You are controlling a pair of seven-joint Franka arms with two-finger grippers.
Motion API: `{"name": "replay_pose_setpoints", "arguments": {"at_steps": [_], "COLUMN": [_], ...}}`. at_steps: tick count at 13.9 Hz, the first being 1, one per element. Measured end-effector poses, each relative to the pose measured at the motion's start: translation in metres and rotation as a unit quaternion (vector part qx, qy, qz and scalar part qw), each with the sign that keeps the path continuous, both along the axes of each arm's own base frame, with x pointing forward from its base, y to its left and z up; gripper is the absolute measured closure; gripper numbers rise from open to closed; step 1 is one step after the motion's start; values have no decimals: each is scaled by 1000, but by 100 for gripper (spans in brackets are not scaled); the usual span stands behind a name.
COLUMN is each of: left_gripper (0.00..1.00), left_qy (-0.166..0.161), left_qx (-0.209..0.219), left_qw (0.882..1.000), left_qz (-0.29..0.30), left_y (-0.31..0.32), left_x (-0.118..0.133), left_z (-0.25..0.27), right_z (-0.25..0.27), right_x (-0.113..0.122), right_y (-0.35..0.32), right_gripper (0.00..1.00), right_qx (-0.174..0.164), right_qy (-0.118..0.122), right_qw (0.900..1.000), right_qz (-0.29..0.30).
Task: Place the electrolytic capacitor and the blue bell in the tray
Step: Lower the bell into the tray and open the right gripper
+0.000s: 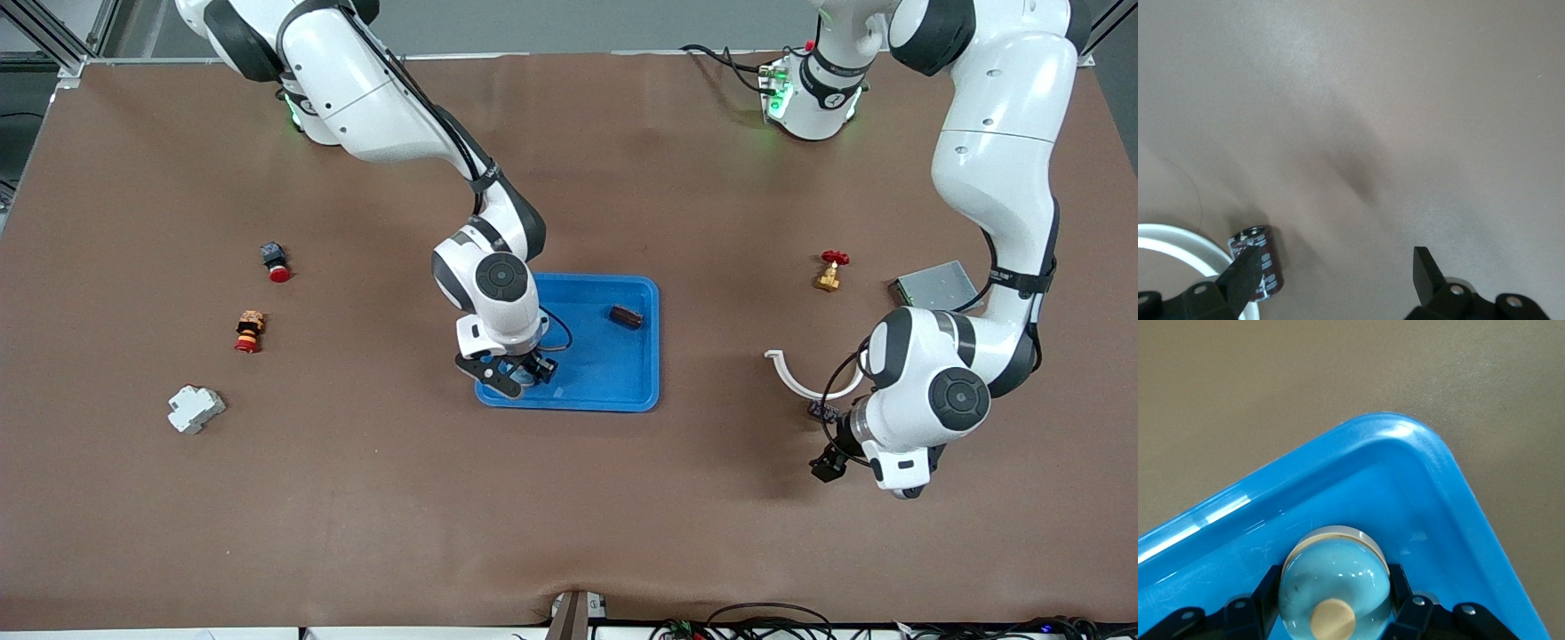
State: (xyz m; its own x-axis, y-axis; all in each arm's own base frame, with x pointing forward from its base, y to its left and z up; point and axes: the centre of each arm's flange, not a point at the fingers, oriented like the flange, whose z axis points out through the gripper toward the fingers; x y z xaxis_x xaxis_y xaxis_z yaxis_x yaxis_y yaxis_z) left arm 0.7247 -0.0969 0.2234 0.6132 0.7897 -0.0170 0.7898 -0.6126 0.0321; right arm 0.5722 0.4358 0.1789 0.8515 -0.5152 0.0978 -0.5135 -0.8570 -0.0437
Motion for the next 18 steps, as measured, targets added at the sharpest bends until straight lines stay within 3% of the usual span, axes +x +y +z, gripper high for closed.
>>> {"name": "replay_pose_setpoints", "arguments": {"at_steps": [2, 6, 12, 18], "left_gripper": [0, 0, 0, 0], "left_qy": [13, 49, 72, 62], "left_qx": [2, 9, 14, 17], "left_qw": [1000, 999, 997, 998], "left_qz": [4, 9, 10, 5], "left_y": [-2, -3, 1, -1], "left_x": [-4, -16, -23, -22], "left_z": [-5, -22, -29, -33], "right_z": [0, -6, 13, 114], "right_x": [0, -3, -6, 5], "right_y": [0, 2, 11, 2], "right_gripper": [32, 0, 0, 0], "right_qx": [0, -1, -17, -9], "right_qy": [0, 3, 25, 31], "right_qw": [1000, 1000, 1000, 999], "right_qz": [-1, 1, 3, 15]}}
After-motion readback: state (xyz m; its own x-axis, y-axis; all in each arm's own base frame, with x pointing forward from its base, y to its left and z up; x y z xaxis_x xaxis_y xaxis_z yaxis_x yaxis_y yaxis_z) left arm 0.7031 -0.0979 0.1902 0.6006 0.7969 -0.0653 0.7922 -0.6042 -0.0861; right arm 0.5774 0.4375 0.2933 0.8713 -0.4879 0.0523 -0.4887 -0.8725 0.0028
